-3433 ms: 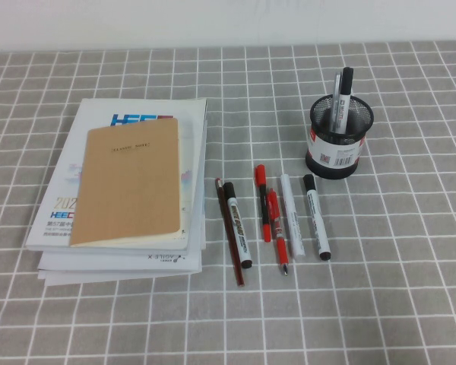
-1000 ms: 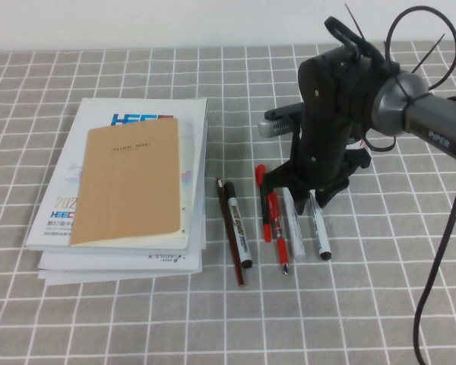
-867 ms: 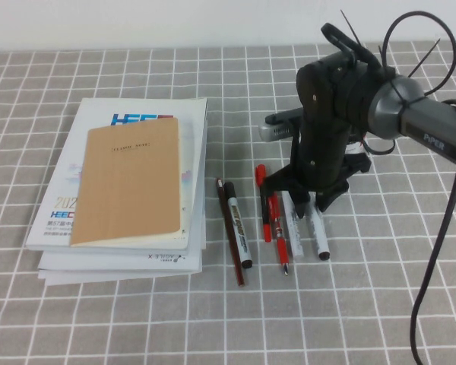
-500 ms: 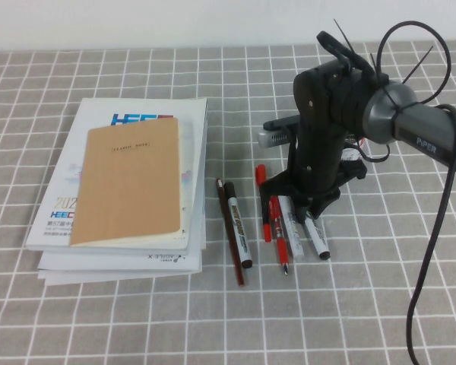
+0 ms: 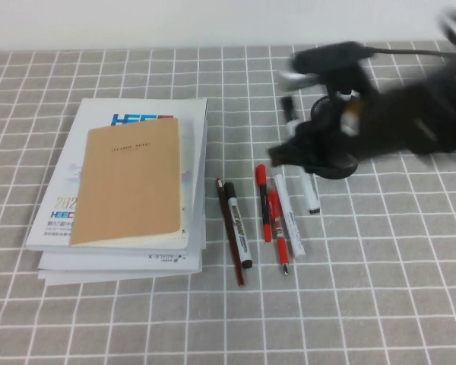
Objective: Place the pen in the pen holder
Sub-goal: Place the pen onto the pen holder
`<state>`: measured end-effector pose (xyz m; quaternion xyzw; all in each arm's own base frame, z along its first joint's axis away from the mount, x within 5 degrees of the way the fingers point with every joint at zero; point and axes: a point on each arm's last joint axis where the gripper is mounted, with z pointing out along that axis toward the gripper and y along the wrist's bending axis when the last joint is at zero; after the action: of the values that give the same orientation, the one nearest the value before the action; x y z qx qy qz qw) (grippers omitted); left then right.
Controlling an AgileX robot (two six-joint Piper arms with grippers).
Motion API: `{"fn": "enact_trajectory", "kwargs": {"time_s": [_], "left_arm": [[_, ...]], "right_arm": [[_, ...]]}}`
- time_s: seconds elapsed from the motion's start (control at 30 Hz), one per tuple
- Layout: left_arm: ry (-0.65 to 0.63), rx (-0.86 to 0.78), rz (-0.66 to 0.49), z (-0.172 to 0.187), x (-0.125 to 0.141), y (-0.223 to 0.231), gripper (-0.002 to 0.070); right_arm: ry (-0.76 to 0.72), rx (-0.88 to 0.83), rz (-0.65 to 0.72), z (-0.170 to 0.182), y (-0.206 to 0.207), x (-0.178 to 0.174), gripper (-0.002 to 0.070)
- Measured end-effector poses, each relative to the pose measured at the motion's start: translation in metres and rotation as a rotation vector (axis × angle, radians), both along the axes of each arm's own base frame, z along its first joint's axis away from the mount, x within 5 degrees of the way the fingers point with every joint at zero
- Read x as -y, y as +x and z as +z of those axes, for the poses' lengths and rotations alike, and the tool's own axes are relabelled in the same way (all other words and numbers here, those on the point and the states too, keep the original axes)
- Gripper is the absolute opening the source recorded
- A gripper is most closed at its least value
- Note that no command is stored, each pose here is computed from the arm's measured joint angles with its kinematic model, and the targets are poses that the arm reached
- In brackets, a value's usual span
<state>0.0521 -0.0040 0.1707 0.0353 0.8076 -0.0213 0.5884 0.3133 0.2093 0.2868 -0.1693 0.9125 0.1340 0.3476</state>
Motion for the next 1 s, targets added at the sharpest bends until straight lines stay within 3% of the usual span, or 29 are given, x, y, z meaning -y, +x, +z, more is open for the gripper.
{"fn": "enact_trajectory", "kwargs": {"time_s": [0.2, 0.37, 0.67, 1.0], "left_arm": [[0.0, 0.0, 0.0, 0.0, 0.0, 0.0, -0.0005], [0.0, 0.0, 0.0, 0.0, 0.0, 0.0, -0.0005], [0.0, 0.0, 0.0, 0.0, 0.0, 0.0, -0.0005], [0.0, 0.0, 0.0, 0.0, 0.0, 0.0, -0.0005]], "right_arm": [[0.295, 0.478, 0.019, -0.013, -0.041, 0.042, 0.01], [0.32, 0.806, 0.025, -0.02, -0.042, 0.065, 0.01], [0.239, 0.909, -0.093, -0.033, 0.015, 0.073, 0.01], [0.216, 0.825, -0.112, -0.073, 0.049, 0.064, 0.01]]}}
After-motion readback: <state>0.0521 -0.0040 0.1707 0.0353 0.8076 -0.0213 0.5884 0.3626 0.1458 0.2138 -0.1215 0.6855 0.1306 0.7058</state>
